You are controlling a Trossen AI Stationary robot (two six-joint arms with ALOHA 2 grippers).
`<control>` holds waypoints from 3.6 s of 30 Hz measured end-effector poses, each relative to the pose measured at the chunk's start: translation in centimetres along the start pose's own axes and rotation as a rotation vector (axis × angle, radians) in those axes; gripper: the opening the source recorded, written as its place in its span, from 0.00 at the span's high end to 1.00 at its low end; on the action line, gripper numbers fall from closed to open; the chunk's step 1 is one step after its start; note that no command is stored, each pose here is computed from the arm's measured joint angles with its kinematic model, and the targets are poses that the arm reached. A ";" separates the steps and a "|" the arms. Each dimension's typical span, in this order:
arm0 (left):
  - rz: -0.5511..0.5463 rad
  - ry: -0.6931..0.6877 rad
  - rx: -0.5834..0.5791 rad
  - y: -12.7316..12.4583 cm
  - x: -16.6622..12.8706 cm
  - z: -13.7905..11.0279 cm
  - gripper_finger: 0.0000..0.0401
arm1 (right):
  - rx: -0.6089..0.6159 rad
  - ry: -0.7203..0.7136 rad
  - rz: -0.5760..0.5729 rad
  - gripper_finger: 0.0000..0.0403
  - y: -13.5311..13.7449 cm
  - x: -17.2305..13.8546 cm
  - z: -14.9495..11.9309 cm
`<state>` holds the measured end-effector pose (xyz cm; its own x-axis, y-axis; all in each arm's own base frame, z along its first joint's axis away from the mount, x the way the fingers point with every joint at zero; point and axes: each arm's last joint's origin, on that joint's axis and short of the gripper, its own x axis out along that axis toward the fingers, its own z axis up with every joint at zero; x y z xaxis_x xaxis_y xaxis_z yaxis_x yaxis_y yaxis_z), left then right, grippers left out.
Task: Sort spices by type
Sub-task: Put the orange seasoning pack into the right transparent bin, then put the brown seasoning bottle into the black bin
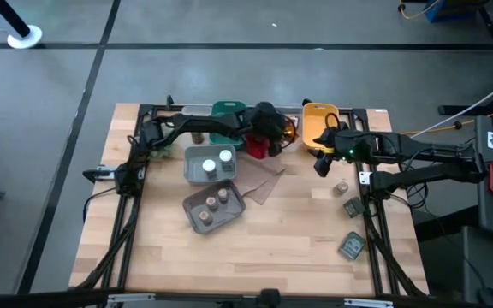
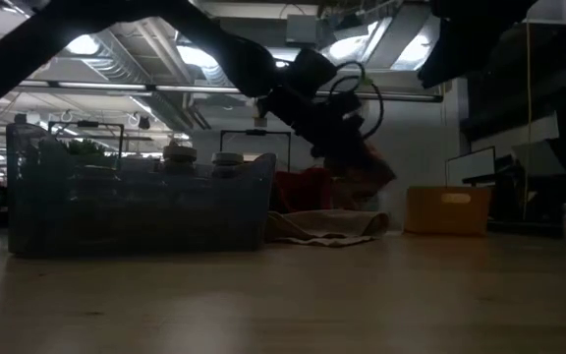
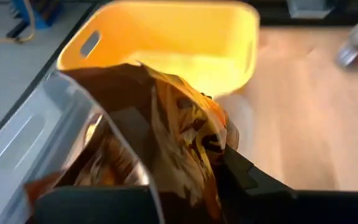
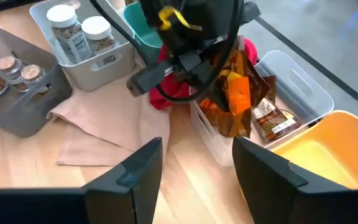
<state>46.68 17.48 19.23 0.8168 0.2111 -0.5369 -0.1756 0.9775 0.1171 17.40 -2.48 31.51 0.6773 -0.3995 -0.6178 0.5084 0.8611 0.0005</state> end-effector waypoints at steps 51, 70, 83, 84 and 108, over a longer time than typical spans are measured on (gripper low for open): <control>-0.207 -0.123 0.008 -1.2 -13.7 3.5 0.68 | 0.224 0.628 0.033 0.52 -0.4 -0.2 -4.6; -0.205 -0.202 0.005 -2.8 -17.0 -0.4 0.68 | -0.071 1.206 -0.132 0.52 1.6 7.2 -7.4; -0.216 -0.195 0.017 -3.2 -17.0 -0.4 0.68 | -0.066 1.264 -0.083 0.52 2.1 8.8 -8.6; -0.216 -0.195 0.018 -3.2 -17.0 -0.4 0.68 | -0.066 1.268 -0.085 0.52 2.0 8.8 -8.8; -0.216 -0.199 0.021 -3.2 -17.0 -0.3 0.68 | -0.044 1.263 -0.110 0.52 1.8 9.2 -9.8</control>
<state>33.17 10.76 27.71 0.9261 -0.0086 -0.3772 0.0240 0.9991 0.0362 19.34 -1.50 18.10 -0.3569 0.0871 -0.9301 0.4950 0.8620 -0.1092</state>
